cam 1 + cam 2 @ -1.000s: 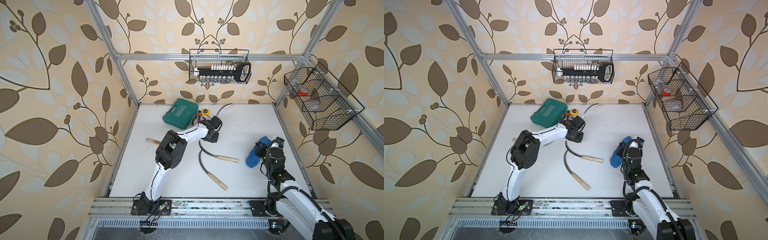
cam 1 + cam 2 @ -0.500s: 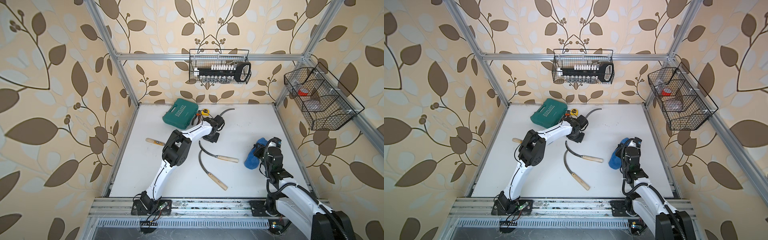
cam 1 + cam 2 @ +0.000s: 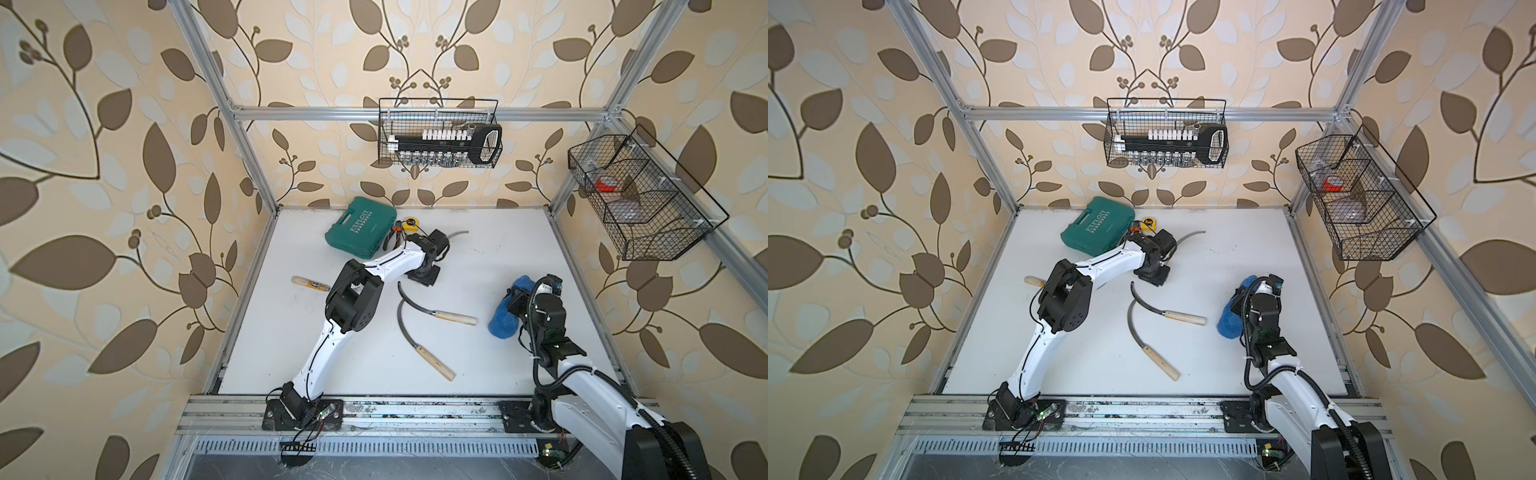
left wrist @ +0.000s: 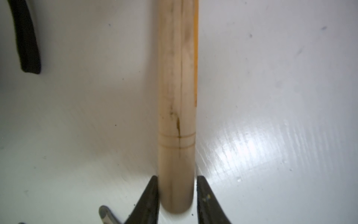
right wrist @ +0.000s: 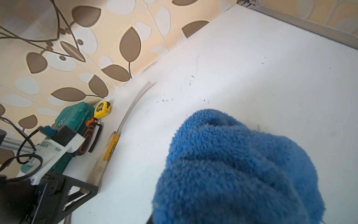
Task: Wipe small sickles with rags
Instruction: Place the small sickle at the center of the board.
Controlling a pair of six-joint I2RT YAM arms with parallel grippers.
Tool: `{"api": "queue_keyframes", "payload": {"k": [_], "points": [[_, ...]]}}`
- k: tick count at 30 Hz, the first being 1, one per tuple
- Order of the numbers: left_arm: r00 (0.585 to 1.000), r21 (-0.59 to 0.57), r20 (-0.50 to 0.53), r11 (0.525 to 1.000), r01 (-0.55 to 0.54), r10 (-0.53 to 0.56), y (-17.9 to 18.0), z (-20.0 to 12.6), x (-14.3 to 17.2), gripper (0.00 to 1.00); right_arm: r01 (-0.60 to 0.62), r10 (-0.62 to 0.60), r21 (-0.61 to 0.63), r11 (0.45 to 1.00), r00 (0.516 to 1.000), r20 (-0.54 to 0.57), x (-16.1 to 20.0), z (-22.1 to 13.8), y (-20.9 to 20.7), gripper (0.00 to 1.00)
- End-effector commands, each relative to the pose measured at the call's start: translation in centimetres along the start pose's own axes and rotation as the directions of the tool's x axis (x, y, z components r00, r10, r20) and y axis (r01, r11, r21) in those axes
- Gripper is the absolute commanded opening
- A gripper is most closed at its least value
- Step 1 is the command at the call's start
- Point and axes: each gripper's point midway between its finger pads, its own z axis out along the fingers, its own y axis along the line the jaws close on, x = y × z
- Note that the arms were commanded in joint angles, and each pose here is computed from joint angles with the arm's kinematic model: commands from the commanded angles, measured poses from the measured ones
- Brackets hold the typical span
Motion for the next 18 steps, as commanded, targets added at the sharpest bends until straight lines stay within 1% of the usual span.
{"api": "queue_keyframes", "payload": {"k": [1, 5, 7, 8, 10, 11, 13, 16, 18], "points": [[0.999, 0.024, 0.032, 1.0, 0.002, -0.002, -0.5, -1.2, -0.9, 0.37, -0.015, 0.016, -0.035, 0.999, 0.999, 0.037, -1.6, -0.1, 1.1, 0.04], [0.999, 0.018, 0.05, 1.0, 0.009, -0.009, -0.3, -1.7, -1.0, 0.38, -0.013, 0.014, -0.036, 0.999, 0.999, 0.036, -1.5, -0.1, 1.2, 0.05], [0.997, 0.019, 0.07, 1.0, 0.022, -0.023, -0.3, -2.5, -1.2, 0.39, -0.013, 0.015, -0.037, 0.999, 0.999, 0.038, -1.6, -0.1, 1.2, 0.05], [0.995, 0.029, 0.091, 0.999, 0.028, -0.031, -0.4, -3.2, -1.4, 0.41, -0.013, 0.015, -0.035, 0.999, 0.999, 0.037, -1.5, -0.1, 1.1, 0.05], [0.989, 0.049, 0.139, 0.998, 0.043, -0.049, -0.6, -5.1, -1.7, 0.45, -0.013, 0.014, -0.034, 0.999, 0.999, 0.038, -1.6, -0.1, 1.2, 0.05], [0.983, 0.05, 0.168, 0.997, 0.061, -0.069, -0.5, -6.3, -1.7, 0.48, -0.014, 0.015, -0.031, 0.999, 0.999, 0.035, -1.5, 0.0, 1.1, 0.05], [0.968, 0.034, 0.228, 0.995, 0.095, -0.1, -0.4, -8.9, -1.3, 0.51, -0.014, 0.015, -0.032, 0.999, 0.999, 0.033, -1.5, 0.0, 1.1, 0.05], [0.933, 0.016, 0.338, 0.992, 0.126, -0.124, -0.9, -12.7, 0.4, 0.62, -0.012, 0.013, -0.032, 0.999, 0.999, 0.029, -1.5, 0.1, 1.2, 0.05], [0.904, 0.011, 0.401, 0.988, 0.157, -0.148, -1.2, -14.8, 2.4, 0.71, -0.011, 0.012, -0.034, 0.999, 1.0, 0.026, -1.5, 0.1, 1.2, 0.05]]}}
